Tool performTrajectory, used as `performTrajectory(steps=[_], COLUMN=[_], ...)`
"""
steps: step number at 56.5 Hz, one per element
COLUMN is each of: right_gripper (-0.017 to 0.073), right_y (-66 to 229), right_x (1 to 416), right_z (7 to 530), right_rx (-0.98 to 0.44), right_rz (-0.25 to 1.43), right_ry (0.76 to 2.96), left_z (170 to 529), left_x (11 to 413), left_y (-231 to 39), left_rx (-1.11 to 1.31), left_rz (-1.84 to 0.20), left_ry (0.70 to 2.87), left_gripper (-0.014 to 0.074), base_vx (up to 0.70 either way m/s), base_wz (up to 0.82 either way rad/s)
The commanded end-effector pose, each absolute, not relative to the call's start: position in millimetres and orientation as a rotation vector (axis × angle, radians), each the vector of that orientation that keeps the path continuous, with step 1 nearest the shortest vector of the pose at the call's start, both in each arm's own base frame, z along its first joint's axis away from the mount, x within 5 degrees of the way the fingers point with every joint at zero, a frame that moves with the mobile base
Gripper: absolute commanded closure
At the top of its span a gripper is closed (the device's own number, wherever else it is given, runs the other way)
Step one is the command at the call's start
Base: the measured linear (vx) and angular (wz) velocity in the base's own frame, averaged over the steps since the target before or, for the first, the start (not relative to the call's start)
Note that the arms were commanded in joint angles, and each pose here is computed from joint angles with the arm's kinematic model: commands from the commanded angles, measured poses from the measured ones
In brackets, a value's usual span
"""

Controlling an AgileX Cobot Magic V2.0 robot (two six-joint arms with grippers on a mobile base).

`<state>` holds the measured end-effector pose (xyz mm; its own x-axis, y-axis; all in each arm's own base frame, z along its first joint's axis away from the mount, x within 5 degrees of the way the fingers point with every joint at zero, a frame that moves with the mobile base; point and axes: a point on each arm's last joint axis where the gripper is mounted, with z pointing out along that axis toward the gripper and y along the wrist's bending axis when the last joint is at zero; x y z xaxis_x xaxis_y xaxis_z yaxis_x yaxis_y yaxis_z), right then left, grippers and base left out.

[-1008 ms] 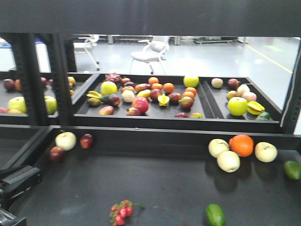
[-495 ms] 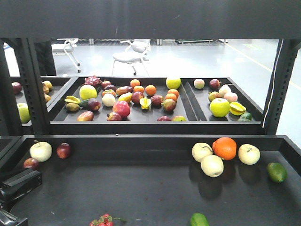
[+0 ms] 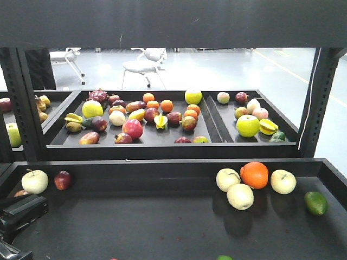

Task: Pick snacks and fruit into basket
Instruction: 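Drive the base toward the black fruit display tables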

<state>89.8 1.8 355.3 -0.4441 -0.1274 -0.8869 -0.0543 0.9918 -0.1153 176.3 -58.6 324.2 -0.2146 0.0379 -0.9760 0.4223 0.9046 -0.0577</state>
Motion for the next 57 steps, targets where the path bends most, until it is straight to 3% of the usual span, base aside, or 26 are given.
performTrajectory(steps=[1, 57], right_gripper=[0.0568, 0.0568], right_y=[1.6, 1.6], right_x=[91.9, 91.9], right_z=[369.6, 369.6], right_rx=[-0.141, -0.141], right_rz=[-0.098, -0.098], right_ry=[1.938, 1.938], left_z=[337.0, 336.8], left_x=[176.0, 175.8], left_y=[-57.0, -57.5], left_rx=[0.344, 0.349], left_rz=[-0.333, -0.339], left_ry=[1.719, 1.720], left_gripper=[0.0591, 0.0591], base_vx=[0.03, 0.01], base_wz=[0.01, 0.01])
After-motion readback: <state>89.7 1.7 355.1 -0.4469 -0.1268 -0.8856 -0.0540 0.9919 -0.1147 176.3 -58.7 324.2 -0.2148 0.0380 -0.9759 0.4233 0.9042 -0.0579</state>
